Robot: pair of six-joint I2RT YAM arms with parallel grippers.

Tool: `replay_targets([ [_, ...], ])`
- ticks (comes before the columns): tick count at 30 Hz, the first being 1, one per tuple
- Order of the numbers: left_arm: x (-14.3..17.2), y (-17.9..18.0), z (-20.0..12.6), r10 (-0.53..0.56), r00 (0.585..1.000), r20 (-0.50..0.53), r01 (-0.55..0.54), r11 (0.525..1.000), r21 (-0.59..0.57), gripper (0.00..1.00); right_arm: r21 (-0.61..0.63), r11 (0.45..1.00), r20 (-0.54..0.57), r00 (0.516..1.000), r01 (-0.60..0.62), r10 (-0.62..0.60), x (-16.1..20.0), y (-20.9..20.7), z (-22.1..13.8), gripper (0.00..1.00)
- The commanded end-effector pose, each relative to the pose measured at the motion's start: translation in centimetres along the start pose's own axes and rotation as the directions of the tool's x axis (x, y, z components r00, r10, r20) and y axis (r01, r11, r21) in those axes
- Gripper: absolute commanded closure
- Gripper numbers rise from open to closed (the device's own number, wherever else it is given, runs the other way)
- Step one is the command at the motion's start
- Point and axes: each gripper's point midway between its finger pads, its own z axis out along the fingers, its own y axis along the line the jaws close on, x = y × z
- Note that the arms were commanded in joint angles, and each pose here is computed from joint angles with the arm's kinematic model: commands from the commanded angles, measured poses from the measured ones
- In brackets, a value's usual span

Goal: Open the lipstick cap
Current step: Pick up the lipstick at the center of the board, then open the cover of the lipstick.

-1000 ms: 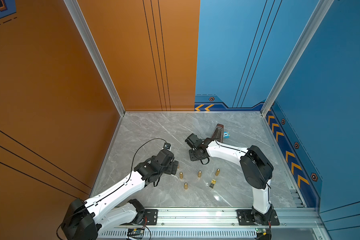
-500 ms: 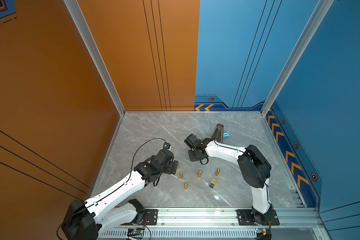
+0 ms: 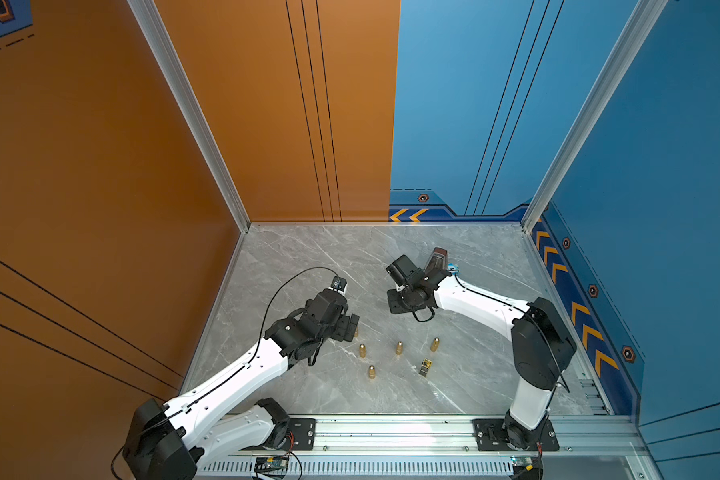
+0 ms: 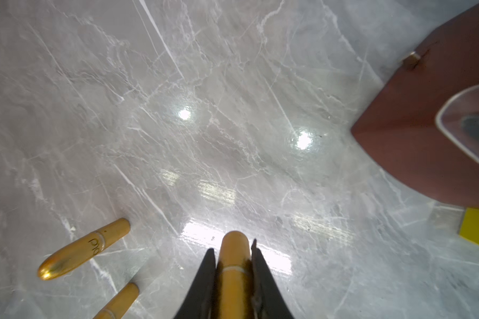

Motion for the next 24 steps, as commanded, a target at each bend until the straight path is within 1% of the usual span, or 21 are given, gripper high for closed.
replay_targets([
  [1, -2.8, -1.4, -0.4, 0.050, 0.994, 0.096, -0.058, 0.995, 0.076, 0.02, -0.080, 0.996, -0.058, 0.998, -0.026, 0.022, 1.3, -0.8, -2.4, 0.83],
  [4, -3.4, -3.7, -0.2, 0.085, 0.985, 0.148, -0.113, 0.976, 0.187, 0.02, -0.151, 0.987, -0.085, 0.995, -0.058, 0.045, 1.8, -1.1, -3.9, 0.83],
  [7, -3.1, -5.8, 0.0, 0.135, 0.973, 0.185, -0.185, 0.940, 0.287, 0.02, -0.220, 0.972, -0.102, 0.993, -0.078, 0.056, 2.2, -1.1, -5.5, 0.83],
  [8, -3.7, -6.8, -0.2, 0.137, 0.964, 0.228, -0.208, 0.921, 0.329, 0.02, -0.248, 0.965, -0.111, 0.992, -0.083, 0.057, 2.5, -0.9, -5.9, 0.83],
  [10, -3.6, -8.5, -0.5, 0.163, 0.948, 0.273, -0.266, 0.878, 0.397, 0.01, -0.298, 0.951, -0.120, 0.991, -0.085, 0.051, 2.7, -0.3, -6.8, 0.83],
  [12, -3.6, -9.8, -0.7, 0.174, 0.935, 0.309, -0.303, 0.845, 0.441, 0.01, -0.345, 0.934, -0.133, 0.990, -0.091, 0.047, 3.0, 0.4, -7.5, 0.83],
  [15, -3.5, -11.7, -0.7, 0.198, 0.921, 0.336, -0.353, 0.789, 0.503, 0.08, -0.392, 0.915, -0.136, 0.990, -0.092, 0.041, 3.1, 1.2, -8.5, 0.84],
  [17, -3.5, -12.8, -0.5, 0.219, 0.914, 0.343, -0.379, 0.763, 0.523, 0.12, -0.409, 0.908, -0.136, 0.990, -0.095, 0.042, 3.1, 1.5, -8.9, 0.83],
  [18, -3.5, -13.2, -0.5, 0.227, 0.911, 0.344, -0.388, 0.754, 0.530, 0.12, -0.422, 0.901, -0.142, 0.989, -0.099, 0.041, 3.2, 1.7, -9.1, 0.83],
  [19, -3.4, -13.6, -0.3, 0.230, 0.910, 0.344, -0.392, 0.746, 0.539, 0.19, -0.437, 0.894, -0.148, 0.988, -0.102, 0.041, 3.3, 2.0, -9.3, 0.83],
  [21, -3.2, -14.2, -0.1, 0.240, 0.906, 0.348, -0.405, 0.726, 0.556, 0.25, -0.450, 0.887, -0.153, 0.988, -0.104, 0.038, 3.4, 2.4, -9.5, 0.84],
  [22, -3.3, -14.3, 0.1, 0.243, 0.905, 0.348, -0.408, 0.725, 0.555, 0.29, -0.461, 0.881, -0.153, 0.987, -0.104, 0.036, 3.5, 2.6, -9.7, 0.84],
  [24, -3.3, -14.5, 0.5, 0.248, 0.906, 0.342, -0.408, 0.724, 0.556, 0.32, -0.477, 0.872, -0.158, 0.987, -0.110, 0.038, 3.6, 3.0, -9.9, 0.84],
])
